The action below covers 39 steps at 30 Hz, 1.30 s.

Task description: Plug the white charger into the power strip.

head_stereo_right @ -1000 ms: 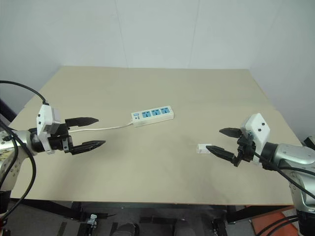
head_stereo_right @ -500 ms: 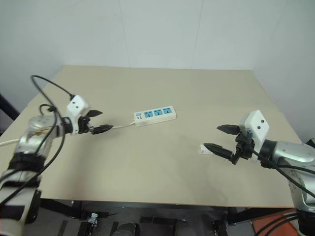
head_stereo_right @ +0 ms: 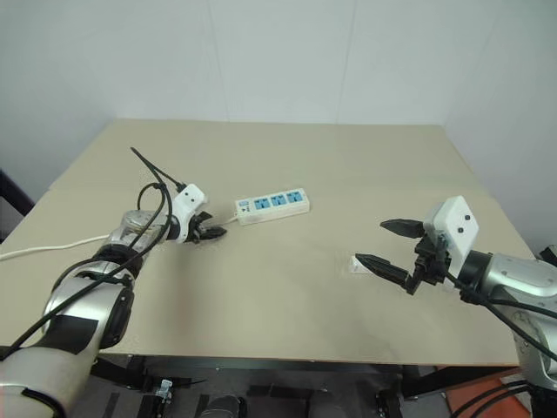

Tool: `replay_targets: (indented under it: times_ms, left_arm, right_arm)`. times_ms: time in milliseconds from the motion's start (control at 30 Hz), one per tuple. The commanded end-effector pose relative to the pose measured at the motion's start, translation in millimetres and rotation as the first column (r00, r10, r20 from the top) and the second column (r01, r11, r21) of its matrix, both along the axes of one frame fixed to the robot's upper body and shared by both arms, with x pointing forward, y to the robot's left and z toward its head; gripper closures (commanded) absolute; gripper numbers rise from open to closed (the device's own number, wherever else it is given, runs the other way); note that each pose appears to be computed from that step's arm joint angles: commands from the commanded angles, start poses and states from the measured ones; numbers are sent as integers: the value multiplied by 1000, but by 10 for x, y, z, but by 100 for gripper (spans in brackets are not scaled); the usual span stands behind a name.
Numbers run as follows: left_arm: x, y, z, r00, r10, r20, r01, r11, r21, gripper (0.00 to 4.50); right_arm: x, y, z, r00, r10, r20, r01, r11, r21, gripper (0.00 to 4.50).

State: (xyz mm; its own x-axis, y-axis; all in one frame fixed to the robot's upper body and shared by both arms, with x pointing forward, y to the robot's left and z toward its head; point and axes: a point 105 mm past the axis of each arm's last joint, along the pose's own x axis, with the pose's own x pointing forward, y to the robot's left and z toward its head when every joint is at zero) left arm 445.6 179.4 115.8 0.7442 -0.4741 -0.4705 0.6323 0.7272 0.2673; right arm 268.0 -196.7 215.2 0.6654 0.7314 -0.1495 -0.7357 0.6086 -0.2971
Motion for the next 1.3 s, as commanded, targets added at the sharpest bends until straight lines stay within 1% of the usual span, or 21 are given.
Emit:
replay_targets:
  times_ms: [33, 233, 267, 333, 400, 533, 667, 700, 833, 900, 967, 1033, 1133, 1233, 1300]
  left_arm:
    - [-38, 97, -164, 997, 59, -56, -58, 998, 18, 251]
    - [-122, 78, -257, 993, 10, -116, -12, 1000, -17, 438]
    - [-136, 87, -272, 992, 6, -124, -8, 1000, -18, 449]
    - [-154, 103, -291, 991, 2, -133, -5, 1000, -23, 449]
    - [-201, 93, -308, 986, -38, -160, 32, 999, -43, 449]
    - [-355, 4, -305, 957, -214, -196, 197, 975, -102, 449]
    - [-623, -61, -285, 877, -444, -185, 417, 893, -170, 449]
    - [-676, -60, -283, 861, -476, -179, 448, 877, -176, 449]
    - [-1031, 0, -295, 822, -551, -146, 525, 831, -182, 449]
    - [-1177, 24, -293, 829, -545, -126, 520, 834, -185, 392]
    - [-1329, 47, -277, 833, -542, -115, 513, 833, -206, 345]
    - [-1381, 47, -211, 848, -522, -92, 493, 840, -229, 277]
    - [-1285, 19, -41, 885, -466, 6, 451, 854, -260, 179]
    - [-1161, -115, 197, 883, -443, 156, 469, 835, -288, 77]
    - [-1038, -196, 294, 888, -379, 260, 448, 840, -306, 17]
  right_arm:
    - [-91, -5, 180, 997, -6, 73, 6, 1000, -1, 0]
    - [-137, -1, 192, 997, -11, 79, 11, 1000, 6, 0]
    - [-135, 6, 191, 997, -9, 79, 9, 1000, 7, 0]
    - [-122, 16, 187, 997, -7, 80, 7, 1000, 7, 0]
    - [-116, 21, 188, 997, -4, 81, 4, 1000, 6, 0]
    - [-114, 23, 193, 997, -3, 83, 3, 1000, 6, 0]
    - [-126, 22, 177, 997, -6, 80, 5, 1000, 5, 0]
    - [-127, 23, 174, 997, -6, 79, 5, 1000, 6, 0]
    - [-120, 44, 160, 997, 6, 74, -7, 1000, 10, 0]
    - [-109, 51, 159, 997, 9, 74, -10, 1000, 11, 0]
    - [-96, 63, 164, 997, 16, 74, -18, 1000, 15, 0]
    - [-82, 73, 165, 997, 24, 73, -25, 1000, 13, 0]
    - [-49, 80, 178, 997, 26, 75, -28, 999, 22, 0]
    - [-24, 107, 178, 997, 31, 76, -33, 999, 25, 0]
    - [-20, 128, 181, 996, 36, 80, -39, 999, 31, 0]
